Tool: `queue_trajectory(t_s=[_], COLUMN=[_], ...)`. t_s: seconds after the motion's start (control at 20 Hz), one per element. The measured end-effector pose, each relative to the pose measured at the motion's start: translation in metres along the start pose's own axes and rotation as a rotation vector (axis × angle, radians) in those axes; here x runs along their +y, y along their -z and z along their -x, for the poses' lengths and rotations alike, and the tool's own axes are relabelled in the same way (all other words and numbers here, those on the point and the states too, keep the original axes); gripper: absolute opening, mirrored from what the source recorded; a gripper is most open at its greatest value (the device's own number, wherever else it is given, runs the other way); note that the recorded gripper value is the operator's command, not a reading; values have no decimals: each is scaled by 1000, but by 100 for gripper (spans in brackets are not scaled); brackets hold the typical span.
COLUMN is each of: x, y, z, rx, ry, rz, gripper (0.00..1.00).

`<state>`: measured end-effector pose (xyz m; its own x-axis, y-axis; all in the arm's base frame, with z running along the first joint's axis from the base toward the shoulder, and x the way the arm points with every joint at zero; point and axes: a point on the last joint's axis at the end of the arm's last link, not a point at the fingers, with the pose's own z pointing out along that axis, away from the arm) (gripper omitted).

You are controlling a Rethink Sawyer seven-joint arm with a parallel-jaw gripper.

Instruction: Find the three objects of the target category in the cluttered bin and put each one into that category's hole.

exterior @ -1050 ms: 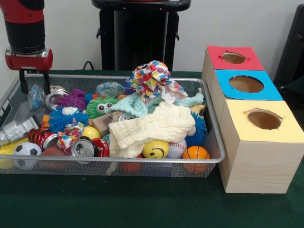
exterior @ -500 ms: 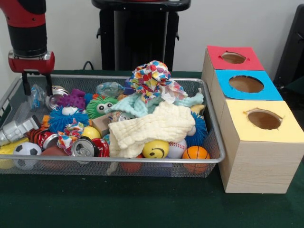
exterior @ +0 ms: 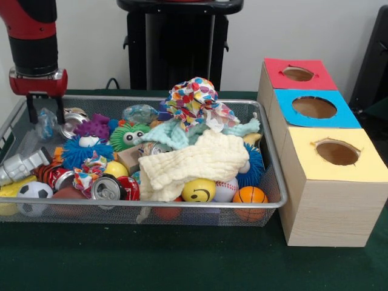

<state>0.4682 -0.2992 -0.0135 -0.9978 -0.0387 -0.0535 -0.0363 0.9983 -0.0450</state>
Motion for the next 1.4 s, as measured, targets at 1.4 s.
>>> queue_trajectory(t_s=[1.4], x=[5], y=[-24], z=[-24], rx=[48], ry=[55], rz=[-5], gripper=[100])
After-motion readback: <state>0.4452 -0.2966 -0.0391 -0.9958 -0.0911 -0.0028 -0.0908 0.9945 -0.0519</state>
